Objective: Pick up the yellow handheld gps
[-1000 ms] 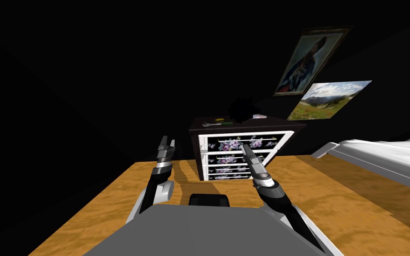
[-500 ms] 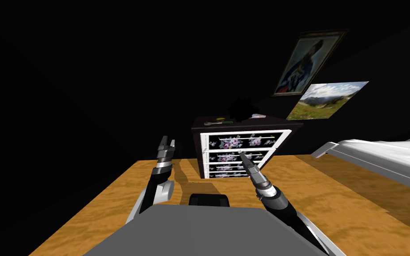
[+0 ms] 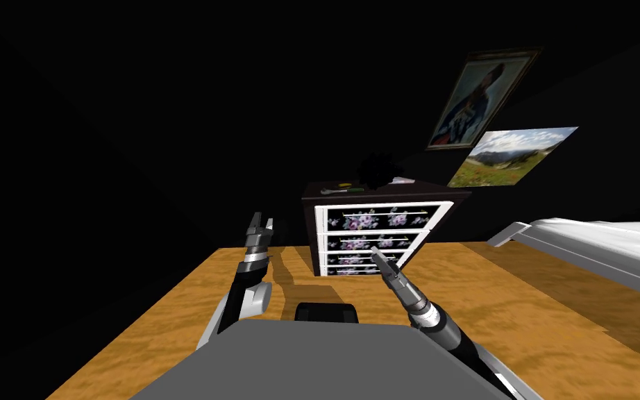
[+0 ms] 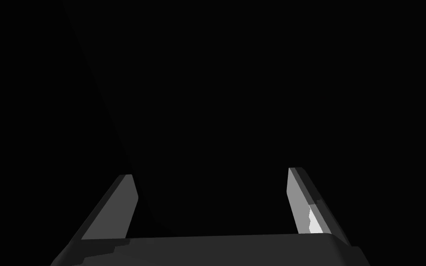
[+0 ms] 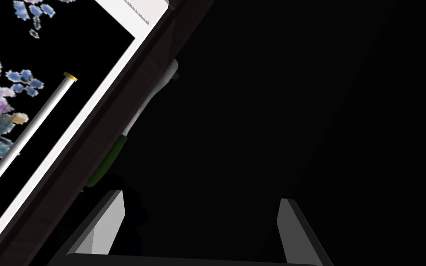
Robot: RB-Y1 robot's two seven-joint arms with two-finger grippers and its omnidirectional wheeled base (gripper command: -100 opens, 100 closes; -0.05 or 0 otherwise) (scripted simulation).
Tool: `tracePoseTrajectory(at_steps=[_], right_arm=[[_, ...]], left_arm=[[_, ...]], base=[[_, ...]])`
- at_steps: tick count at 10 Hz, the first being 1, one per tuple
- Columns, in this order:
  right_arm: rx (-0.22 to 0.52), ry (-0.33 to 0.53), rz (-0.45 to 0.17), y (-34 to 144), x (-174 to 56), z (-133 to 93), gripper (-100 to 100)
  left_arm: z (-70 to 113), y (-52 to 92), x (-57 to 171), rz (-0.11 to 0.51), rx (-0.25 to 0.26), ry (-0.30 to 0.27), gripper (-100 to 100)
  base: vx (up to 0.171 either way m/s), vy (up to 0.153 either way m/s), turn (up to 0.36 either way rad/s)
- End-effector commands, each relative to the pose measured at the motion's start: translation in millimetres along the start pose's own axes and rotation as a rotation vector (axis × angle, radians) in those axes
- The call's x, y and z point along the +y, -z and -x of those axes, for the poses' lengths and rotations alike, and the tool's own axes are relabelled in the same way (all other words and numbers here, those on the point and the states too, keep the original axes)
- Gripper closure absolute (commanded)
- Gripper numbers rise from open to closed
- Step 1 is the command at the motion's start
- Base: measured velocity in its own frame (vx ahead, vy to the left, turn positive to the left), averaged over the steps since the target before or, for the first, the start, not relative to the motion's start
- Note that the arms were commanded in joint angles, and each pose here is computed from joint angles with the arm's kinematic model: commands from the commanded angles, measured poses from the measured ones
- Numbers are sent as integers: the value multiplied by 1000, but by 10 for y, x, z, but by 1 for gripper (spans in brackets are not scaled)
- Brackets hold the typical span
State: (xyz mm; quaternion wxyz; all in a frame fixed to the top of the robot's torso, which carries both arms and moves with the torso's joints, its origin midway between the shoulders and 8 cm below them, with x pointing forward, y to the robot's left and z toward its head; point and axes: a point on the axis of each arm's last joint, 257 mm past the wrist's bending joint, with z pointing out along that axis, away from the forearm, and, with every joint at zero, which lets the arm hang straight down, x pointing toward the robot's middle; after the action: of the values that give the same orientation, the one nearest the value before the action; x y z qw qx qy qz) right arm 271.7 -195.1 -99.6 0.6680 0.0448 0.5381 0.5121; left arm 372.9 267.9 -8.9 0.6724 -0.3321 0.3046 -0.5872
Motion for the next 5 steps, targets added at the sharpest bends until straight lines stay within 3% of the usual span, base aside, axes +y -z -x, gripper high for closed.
tracePoseTrajectory(at_steps=[1, 4, 5], right_arm=[[33, 6, 5, 35, 10, -31, -100], [149, 16, 5, 393, -76, -278, -100], [178, 21, 10, 418, -78, -296, -100]], left_arm=[[0, 0, 0, 0, 0, 0, 0], [0, 0, 0, 0, 0, 0, 0], [0, 0, 0, 0, 0, 0, 0]], base=[[-31, 3, -7], [-80, 12, 56], [-76, 9, 31]])
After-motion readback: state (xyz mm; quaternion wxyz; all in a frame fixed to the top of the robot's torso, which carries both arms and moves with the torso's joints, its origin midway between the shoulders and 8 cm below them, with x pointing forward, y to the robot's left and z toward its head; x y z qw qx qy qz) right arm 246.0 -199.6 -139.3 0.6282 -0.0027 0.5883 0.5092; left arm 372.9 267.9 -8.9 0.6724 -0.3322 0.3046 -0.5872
